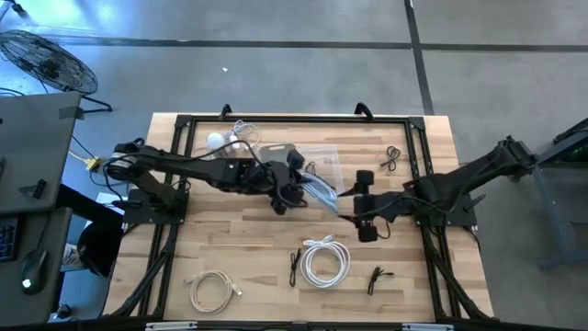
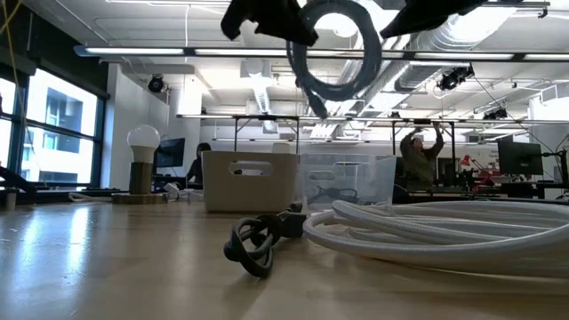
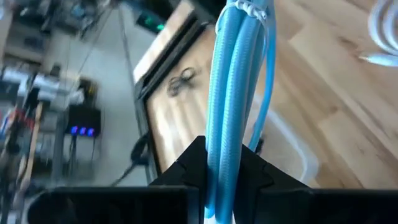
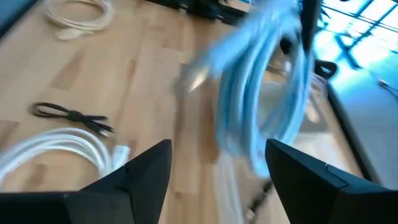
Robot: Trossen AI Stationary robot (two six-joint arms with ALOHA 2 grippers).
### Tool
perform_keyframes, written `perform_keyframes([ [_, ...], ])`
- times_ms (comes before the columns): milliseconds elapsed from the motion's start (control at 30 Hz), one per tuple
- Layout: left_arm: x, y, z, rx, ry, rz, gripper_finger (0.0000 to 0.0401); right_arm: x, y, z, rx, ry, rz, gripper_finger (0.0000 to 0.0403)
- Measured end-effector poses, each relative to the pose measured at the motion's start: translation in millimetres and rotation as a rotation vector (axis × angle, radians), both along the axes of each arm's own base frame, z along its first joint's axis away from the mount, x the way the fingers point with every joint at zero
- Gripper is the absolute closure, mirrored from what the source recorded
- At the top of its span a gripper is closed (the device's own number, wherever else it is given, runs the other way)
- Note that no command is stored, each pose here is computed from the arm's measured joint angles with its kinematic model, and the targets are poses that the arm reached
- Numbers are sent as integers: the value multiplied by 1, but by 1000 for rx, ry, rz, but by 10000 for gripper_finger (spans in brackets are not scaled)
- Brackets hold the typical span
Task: Pick & Place USB Port
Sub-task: Put the blue HDMI cable into the gray bin
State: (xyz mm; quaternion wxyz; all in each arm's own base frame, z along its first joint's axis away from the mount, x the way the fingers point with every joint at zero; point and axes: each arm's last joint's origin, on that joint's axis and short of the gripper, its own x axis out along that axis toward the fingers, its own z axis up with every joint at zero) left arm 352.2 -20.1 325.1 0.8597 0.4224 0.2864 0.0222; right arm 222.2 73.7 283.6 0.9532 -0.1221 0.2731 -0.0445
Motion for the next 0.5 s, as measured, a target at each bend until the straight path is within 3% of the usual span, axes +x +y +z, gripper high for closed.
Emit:
perform_keyframes([
  [300,-46,11,27,-32,-19,342,366,-17,-6,6,12,14,-73,151],
  [500,-64,27,22,-93,52,490,366,-18,-8,6,1,11,-93,151],
])
